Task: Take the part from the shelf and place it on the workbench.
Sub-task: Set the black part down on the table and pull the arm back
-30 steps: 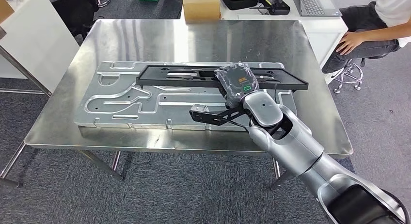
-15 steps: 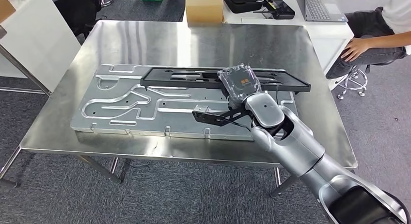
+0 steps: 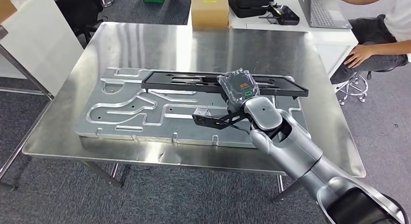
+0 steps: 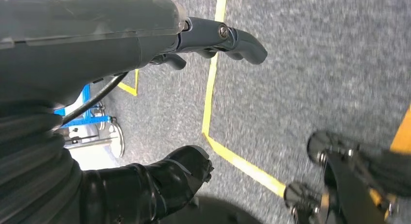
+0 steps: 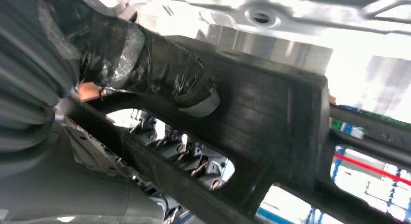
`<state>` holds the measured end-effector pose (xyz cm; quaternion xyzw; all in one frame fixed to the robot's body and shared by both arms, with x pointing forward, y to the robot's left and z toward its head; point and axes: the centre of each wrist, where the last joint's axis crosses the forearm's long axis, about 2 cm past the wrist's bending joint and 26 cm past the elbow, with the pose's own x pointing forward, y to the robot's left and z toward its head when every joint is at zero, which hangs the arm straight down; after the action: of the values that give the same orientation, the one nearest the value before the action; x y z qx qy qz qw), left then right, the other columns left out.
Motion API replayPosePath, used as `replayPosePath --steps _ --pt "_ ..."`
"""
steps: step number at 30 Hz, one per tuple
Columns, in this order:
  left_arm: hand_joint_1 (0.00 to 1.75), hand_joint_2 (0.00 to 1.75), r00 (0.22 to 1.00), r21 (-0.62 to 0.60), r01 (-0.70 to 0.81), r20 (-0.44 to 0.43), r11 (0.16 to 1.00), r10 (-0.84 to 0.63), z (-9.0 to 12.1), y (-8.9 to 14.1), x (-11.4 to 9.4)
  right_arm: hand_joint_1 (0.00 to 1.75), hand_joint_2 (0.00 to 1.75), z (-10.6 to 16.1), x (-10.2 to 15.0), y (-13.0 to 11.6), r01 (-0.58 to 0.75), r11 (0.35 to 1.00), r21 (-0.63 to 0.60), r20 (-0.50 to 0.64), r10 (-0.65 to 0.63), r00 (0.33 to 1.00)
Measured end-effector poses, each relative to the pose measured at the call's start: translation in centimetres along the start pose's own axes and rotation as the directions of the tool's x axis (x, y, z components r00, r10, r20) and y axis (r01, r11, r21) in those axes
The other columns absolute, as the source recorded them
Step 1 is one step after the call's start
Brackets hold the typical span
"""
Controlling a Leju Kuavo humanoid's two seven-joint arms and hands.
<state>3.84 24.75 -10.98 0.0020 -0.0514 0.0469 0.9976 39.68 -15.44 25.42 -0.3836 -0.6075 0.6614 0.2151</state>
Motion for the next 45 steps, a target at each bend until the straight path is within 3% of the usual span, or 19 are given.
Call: replayPosePath --steps 21,29,33,45 --pt "0.0 1.75 0.999 0.008 -0.037 0.001 0.999 0.037 0.0 -0.1 -0.1 1.75 1.75 0.7 -1.4 4.7 0.032 0.99 0.137 -0.074 -0.022 0.997" --pt "0.0 1.75 0.999 0.005 -0.052 0.0 0.999 0.052 0.0 -0.3 -0.1 1.75 1.75 1.5 -1.7 7.6 0.087 0.978 0.19 -0.132 -0.063 0.989" --pt "0.0 1.75 0.998 0.005 -0.067 -0.004 0.998 0.067 0.0 -0.3 -0.2 0.0 0.0 2.0 -2.2 9.0 0.131 0.966 0.222 -0.175 -0.092 0.98" --pt "0.0 1.75 0.993 0.008 -0.097 -0.06 0.995 0.097 0.1 -0.6 -0.4 0.0 0.0 2.4 -2.6 10.8 0.192 0.946 0.259 -0.226 -0.134 0.965"
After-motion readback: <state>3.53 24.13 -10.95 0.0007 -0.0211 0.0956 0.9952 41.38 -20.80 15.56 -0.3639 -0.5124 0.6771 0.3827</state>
